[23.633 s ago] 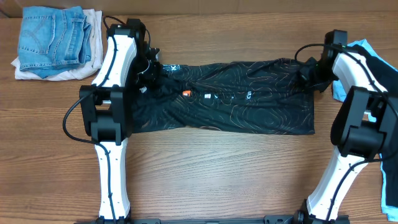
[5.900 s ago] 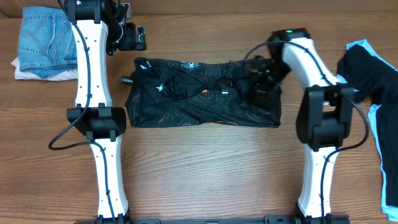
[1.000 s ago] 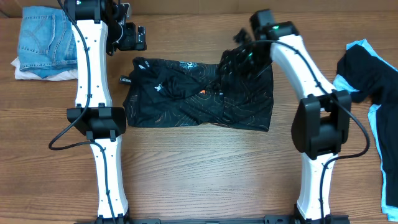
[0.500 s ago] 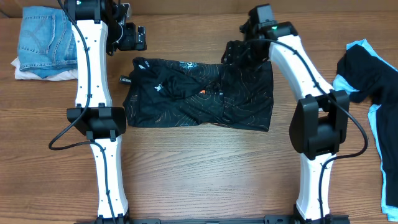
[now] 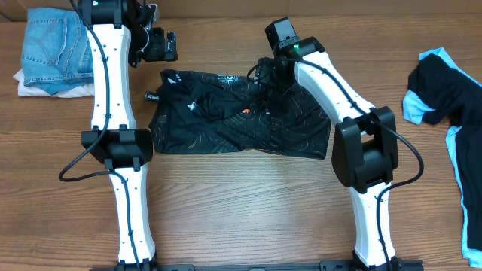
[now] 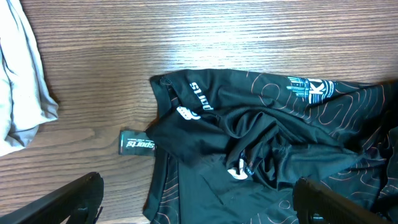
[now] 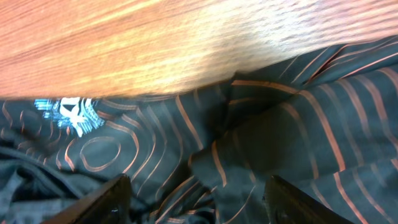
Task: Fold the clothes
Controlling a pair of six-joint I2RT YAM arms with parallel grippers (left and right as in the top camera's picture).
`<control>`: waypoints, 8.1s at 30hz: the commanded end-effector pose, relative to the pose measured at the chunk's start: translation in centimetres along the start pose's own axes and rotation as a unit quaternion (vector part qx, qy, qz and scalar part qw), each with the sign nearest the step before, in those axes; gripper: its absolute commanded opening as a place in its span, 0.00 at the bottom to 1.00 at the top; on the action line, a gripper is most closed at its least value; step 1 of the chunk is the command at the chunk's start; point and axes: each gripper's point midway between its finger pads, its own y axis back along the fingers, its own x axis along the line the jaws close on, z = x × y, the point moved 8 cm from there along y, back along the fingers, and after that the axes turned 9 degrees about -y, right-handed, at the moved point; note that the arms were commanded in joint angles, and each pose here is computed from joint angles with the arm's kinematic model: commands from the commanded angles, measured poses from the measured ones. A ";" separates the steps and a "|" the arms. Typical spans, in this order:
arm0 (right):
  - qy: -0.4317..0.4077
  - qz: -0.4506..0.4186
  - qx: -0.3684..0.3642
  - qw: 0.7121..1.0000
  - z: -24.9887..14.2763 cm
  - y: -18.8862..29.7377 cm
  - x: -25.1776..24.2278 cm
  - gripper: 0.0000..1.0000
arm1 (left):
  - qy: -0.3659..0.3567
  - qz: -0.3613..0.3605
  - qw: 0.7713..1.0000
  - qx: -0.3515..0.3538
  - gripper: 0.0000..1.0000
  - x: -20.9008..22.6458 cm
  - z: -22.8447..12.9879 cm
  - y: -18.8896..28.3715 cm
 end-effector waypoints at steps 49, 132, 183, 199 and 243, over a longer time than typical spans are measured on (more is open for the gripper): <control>-0.040 0.020 -0.041 0.998 3.1 -1.4 -0.6 0.41 | -0.001 -0.005 1.000 -0.015 1.00 -0.7 0.1 1.6; -0.109 -0.133 0.128 0.977 4.6 6.3 -24.3 0.04 | 0.003 -0.009 1.000 0.010 1.00 -0.4 -0.1 -0.3; 0.004 -0.119 0.013 0.993 0.0 9.9 -5.7 0.79 | 0.005 -0.010 1.000 0.017 1.00 -0.5 -0.4 -0.3; -0.075 -0.014 0.122 0.990 0.8 5.2 -11.7 0.73 | 0.002 -0.010 1.000 0.016 1.00 -0.7 -0.3 -0.3; -0.029 0.074 0.030 0.996 3.0 7.9 -5.7 0.81 | 0.002 -0.010 1.000 0.018 1.00 -0.7 -0.4 -0.3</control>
